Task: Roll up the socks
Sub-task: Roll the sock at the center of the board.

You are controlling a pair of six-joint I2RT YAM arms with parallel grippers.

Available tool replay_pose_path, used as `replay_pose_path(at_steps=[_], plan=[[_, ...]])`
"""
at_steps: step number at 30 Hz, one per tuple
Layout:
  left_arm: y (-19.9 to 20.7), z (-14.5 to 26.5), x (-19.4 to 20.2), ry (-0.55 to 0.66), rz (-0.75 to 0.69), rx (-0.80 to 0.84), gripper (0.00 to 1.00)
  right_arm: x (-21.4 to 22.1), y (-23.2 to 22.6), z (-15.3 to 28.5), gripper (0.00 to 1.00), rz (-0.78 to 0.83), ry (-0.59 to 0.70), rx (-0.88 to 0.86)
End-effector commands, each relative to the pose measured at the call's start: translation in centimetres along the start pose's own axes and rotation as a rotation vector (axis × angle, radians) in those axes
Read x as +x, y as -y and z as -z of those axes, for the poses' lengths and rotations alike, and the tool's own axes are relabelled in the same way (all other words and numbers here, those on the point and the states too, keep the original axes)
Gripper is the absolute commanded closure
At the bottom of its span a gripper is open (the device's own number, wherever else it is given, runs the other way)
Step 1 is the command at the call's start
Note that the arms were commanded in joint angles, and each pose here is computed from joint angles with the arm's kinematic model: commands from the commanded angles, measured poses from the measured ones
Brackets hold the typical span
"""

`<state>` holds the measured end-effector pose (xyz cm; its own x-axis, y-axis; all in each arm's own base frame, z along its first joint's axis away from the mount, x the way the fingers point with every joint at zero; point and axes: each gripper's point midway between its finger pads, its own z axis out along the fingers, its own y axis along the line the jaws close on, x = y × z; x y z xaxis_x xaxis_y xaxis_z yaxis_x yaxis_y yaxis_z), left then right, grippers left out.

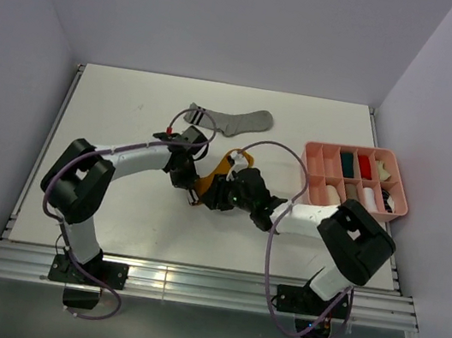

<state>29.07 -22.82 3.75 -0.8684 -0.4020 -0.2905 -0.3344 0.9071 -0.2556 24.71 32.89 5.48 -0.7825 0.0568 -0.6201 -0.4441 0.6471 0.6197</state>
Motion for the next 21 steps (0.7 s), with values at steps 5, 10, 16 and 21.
replay_pose_path(at_steps=[5, 10, 16, 21], plan=[[-1.8, -1.0, 0.9, -0.109, -0.158, -0.148, 1.0, -2.0, -1.8, 0.3, 0.47, 0.415, 0.169, 0.277], [-1.4, -1.3, 1.1, -0.154, -0.209, -0.151, 1.0, -1.7, -3.2, -1.9, 0.47, 0.576, 0.183, 0.356], [-1.3, -1.6, 1.3, -0.182, -0.247, -0.157, 1.0, -0.5, -3.7, -4.1, 0.46, 0.682, 0.173, 0.432], [-1.3, -1.5, 1.3, -0.195, -0.267, -0.154, 1.0, 0.0, -2.5, -5.3, 0.47, 0.72, 0.149, 0.5]])
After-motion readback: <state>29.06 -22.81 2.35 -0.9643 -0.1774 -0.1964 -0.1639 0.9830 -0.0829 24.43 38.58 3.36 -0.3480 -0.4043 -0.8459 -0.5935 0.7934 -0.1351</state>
